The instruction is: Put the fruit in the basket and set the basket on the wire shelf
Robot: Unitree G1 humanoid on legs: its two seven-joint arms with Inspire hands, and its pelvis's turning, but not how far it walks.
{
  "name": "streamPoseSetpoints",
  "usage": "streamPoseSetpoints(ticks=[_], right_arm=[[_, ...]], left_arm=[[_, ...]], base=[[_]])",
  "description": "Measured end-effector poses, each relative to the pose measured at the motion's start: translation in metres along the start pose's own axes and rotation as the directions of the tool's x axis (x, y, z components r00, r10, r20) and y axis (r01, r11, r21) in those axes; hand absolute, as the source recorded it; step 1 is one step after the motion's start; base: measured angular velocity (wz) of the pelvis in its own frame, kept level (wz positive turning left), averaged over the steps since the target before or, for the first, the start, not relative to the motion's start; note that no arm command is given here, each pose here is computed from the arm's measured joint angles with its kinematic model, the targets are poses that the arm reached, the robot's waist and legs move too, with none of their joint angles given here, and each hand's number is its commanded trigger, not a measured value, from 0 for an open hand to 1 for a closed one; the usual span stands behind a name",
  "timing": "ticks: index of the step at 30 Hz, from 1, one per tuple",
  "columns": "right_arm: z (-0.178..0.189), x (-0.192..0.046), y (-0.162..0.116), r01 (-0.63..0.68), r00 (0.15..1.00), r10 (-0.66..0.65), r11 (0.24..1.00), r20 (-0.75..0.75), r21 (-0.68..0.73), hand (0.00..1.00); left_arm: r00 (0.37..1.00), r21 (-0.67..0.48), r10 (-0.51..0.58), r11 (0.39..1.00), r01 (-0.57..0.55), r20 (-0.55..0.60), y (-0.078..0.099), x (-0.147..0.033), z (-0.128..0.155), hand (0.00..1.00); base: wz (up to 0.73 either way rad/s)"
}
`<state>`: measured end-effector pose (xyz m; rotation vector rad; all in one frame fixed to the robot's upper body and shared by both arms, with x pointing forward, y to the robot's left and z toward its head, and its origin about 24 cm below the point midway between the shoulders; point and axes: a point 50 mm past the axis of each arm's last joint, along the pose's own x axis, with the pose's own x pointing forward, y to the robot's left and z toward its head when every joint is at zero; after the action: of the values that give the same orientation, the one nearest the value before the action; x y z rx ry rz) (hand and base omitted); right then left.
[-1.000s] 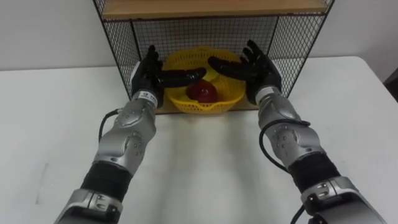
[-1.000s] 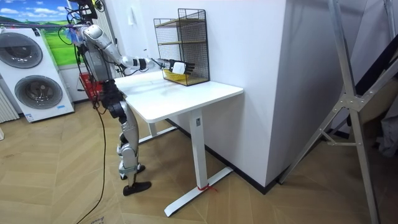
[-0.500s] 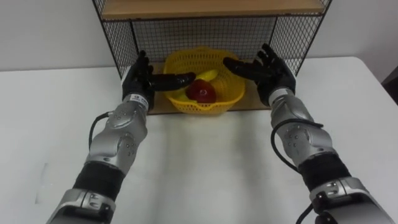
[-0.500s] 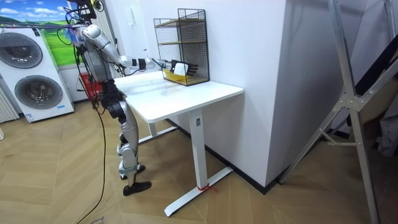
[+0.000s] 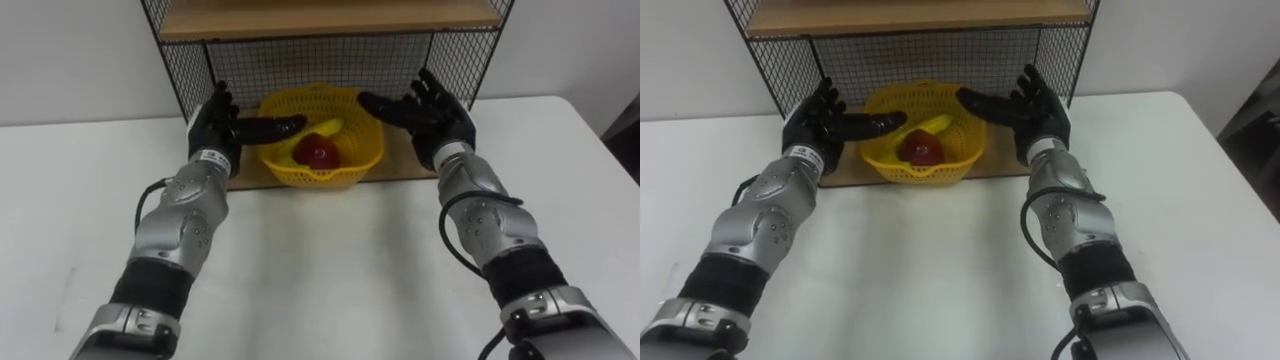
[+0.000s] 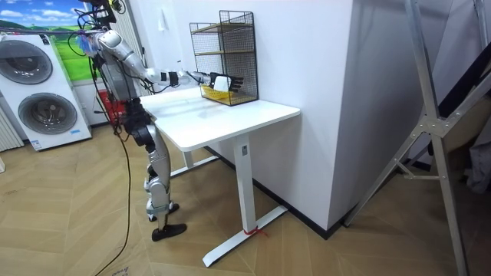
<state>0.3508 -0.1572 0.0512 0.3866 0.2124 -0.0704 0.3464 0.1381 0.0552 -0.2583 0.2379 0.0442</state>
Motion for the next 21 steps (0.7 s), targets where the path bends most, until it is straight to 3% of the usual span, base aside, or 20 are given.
streamPoseSetpoints(ticks=[7,16,21], right_arm=[[0.002,-0.013,0.001,-0.041,0.998,0.043,0.998,0.055,-0.039,0.00],[-0.021,-0.046,-0.015,-0.075,0.995,0.084,0.987,0.056,-0.145,0.00],[-0.023,-0.056,-0.010,-0.113,0.988,0.134,0.966,0.080,-0.233,0.00]], left_arm=[[0.996,0.021,-0.017,1.000,0.015,0.084,0.002,-0.009,0.013,0.00],[0.997,0.065,-0.026,0.998,0.022,0.066,0.017,-0.040,-0.020,0.00],[0.983,0.078,-0.079,0.995,0.067,0.164,0.010,-0.050,-0.007,0.00]], base=[[0.00],[-0.03],[0.00]])
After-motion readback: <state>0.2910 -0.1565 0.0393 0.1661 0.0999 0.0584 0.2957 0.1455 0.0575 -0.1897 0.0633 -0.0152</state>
